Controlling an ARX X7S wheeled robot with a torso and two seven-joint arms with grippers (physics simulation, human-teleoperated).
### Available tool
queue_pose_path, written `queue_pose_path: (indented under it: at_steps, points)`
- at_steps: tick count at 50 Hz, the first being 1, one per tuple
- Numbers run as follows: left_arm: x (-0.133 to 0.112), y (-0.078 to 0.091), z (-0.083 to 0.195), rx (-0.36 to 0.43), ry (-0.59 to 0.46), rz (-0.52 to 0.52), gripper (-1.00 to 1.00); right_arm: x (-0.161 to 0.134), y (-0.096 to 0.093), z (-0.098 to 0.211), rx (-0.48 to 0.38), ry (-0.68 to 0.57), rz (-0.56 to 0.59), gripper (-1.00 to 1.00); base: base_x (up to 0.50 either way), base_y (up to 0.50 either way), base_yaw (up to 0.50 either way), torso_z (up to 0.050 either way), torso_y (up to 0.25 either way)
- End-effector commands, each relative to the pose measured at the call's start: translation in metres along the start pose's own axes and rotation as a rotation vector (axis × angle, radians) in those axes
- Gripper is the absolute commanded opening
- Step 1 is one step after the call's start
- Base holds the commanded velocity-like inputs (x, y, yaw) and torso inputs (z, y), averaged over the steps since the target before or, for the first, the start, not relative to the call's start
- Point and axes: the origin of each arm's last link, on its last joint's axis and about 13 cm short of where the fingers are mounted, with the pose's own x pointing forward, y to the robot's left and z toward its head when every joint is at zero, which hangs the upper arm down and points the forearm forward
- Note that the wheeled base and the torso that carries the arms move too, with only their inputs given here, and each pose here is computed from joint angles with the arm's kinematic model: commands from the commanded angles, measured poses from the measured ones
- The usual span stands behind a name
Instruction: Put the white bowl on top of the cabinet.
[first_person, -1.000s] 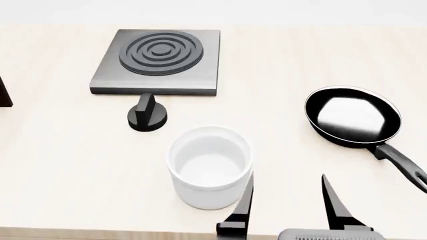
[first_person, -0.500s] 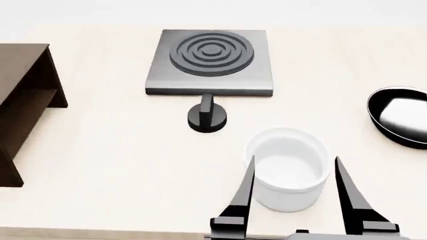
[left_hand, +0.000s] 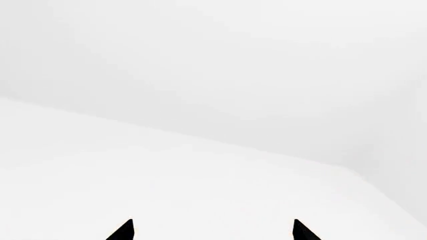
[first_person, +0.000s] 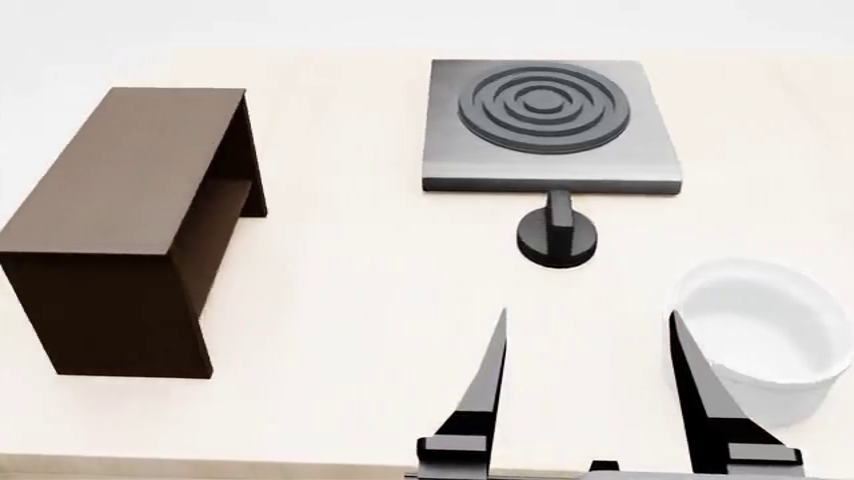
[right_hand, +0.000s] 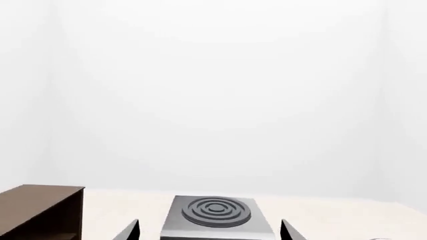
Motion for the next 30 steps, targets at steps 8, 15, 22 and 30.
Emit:
queue_pose_path:
  at_steps: [8, 15, 22, 30]
  points:
    - [0.0002, 0.0008, -0.0007, -0.002, 0.002, 0.001, 1.0, 0.0012, 0.0002, -0.0012, 0.01, 0.011, -0.009, 1.0, 0.0, 0.37, 0.0, 0.0, 0.0]
    - [0.0001, 0.0013, -0.0005, -0.008, 0.005, 0.002, 1.0, 0.0011, 0.0007, 0.0003, 0.005, 0.017, -0.013, 1.0, 0.0, 0.0, 0.0, 0.0, 0.0]
    - [0.0001, 0.001, -0.0006, -0.007, 0.005, 0.001, 1.0, 0.0013, 0.0, 0.0002, 0.008, 0.018, -0.012, 1.0, 0.27, 0.0, 0.0, 0.0, 0.0]
    - [-0.0001, 0.0006, -0.0006, -0.007, 0.005, 0.001, 1.0, 0.0007, 0.0004, 0.0011, 0.007, 0.013, -0.009, 1.0, 0.5, 0.0, 0.0, 0.0, 0.0]
